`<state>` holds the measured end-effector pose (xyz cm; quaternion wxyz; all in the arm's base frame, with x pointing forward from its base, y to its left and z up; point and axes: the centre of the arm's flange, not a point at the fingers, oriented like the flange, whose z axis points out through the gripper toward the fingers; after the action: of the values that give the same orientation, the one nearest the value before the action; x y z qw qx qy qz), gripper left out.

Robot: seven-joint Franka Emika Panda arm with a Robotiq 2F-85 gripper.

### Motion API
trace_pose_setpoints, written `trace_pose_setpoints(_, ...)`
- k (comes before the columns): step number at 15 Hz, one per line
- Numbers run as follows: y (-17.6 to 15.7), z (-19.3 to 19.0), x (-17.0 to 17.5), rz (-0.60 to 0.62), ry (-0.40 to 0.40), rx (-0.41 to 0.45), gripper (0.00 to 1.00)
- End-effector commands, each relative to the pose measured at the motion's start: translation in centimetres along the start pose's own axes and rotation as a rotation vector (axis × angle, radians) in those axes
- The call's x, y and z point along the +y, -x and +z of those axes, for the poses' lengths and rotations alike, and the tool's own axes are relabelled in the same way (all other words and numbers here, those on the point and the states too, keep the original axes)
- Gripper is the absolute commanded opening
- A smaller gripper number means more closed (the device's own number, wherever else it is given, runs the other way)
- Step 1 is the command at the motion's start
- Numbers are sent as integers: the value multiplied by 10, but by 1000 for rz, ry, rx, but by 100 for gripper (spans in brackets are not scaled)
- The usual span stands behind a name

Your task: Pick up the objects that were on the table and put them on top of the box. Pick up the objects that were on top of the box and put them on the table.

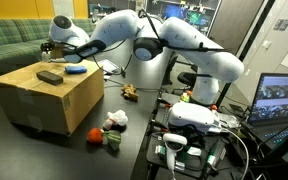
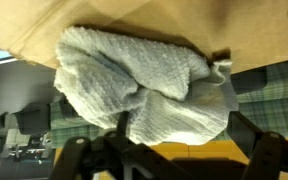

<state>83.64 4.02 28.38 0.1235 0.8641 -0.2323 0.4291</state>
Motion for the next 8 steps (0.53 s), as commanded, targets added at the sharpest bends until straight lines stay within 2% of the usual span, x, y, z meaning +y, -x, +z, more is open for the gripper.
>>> trace_pose_setpoints(1,-17,54,-33,20,109,86,100)
trace_pose_setpoints(7,4,81,-29,-27,227,55,100)
trace_pose_setpoints(8,5,83,-27,-39,236,48,96)
